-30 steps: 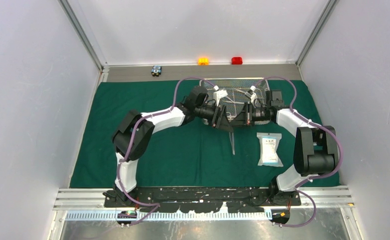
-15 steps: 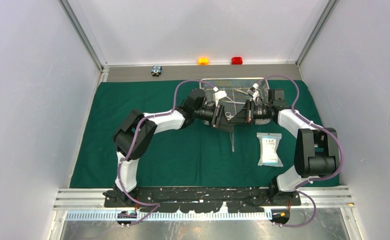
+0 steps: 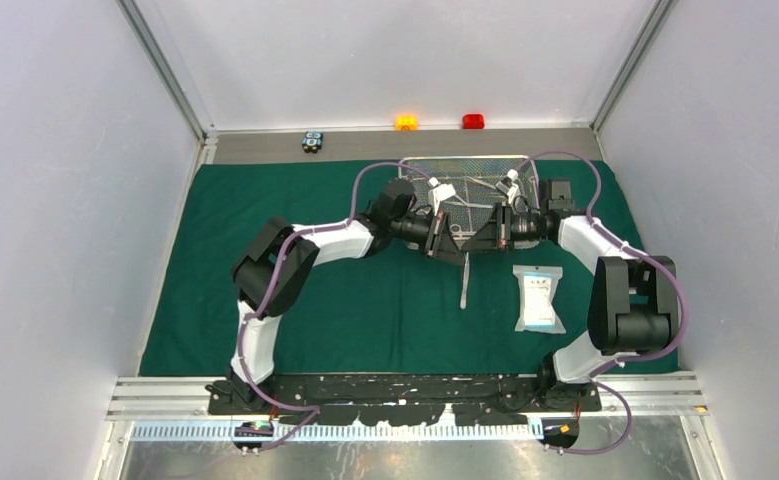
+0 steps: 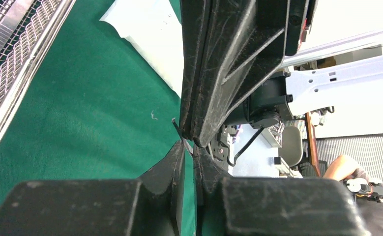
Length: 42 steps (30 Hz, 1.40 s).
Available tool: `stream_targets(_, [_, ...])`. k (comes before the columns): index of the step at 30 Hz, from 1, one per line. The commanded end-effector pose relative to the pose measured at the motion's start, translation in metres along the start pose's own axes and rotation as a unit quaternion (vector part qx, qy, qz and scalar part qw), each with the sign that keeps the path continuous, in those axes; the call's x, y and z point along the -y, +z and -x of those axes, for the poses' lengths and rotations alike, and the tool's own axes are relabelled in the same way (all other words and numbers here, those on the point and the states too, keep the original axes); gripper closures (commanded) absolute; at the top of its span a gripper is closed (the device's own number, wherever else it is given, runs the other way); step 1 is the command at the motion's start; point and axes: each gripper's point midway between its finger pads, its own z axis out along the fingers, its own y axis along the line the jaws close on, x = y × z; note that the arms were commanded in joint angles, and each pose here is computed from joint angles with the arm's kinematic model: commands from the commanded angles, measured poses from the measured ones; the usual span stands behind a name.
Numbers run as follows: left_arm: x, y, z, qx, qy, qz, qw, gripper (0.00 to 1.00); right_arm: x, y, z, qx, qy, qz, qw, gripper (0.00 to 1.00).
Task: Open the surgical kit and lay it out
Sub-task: Adjust the medical item in the surgical kit.
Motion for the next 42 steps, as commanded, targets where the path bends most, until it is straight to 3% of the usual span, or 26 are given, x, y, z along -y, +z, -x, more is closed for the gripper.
stream_targets(1, [0.007, 0.003, 0.016, 0.008, 0.018, -0.006, 1.0, 0.92, -0.002, -0.003, 0.006, 0.0, -0.015, -0.002, 1.0, 1.0])
stream_targets(6, [-0.001, 0.005, 0.02, 0.008, -0.009, 0.024, 1.0, 1.0, 0.003, -0.004, 0.005, -0.005, -0.02, -0.018, 1.0, 0.99])
stream_targets(13, [-0.019, 0.01, 0.01, -0.021, -0.071, 0.129, 0.989, 1.0, 0.013, -0.011, 0.008, -0.001, -0.046, -0.073, 0.996, 0.93])
stream_targets(16, [-0.027, 0.01, 0.002, -0.036, -0.079, 0.208, 0.974, 1.0, 0.016, -0.02, 0.015, 0.012, -0.065, -0.101, 0.993, 0.85])
stream_targets(20, [-0.038, 0.008, -0.008, -0.052, -0.107, 0.295, 0.948, 1.0, 0.02, -0.037, 0.026, 0.04, -0.08, -0.143, 0.986, 0.68])
stream_targets(26, [-0.039, 0.026, -0.023, -0.068, -0.179, 0.339, 0.921, 1.0, 0.024, -0.078, 0.041, 0.105, -0.089, -0.204, 0.969, 0.51])
stream_targets(36, [-0.026, 0.055, -0.051, -0.069, -0.222, 0.419, 0.878, 1.0, 0.019, -0.116, 0.041, 0.156, -0.106, -0.258, 0.948, 0.51])
stream_targets(42, [-0.022, 0.074, -0.06, -0.071, -0.237, 0.419, 0.873, 1.0, 0.012, -0.122, 0.041, 0.17, -0.113, -0.257, 0.945, 0.51])
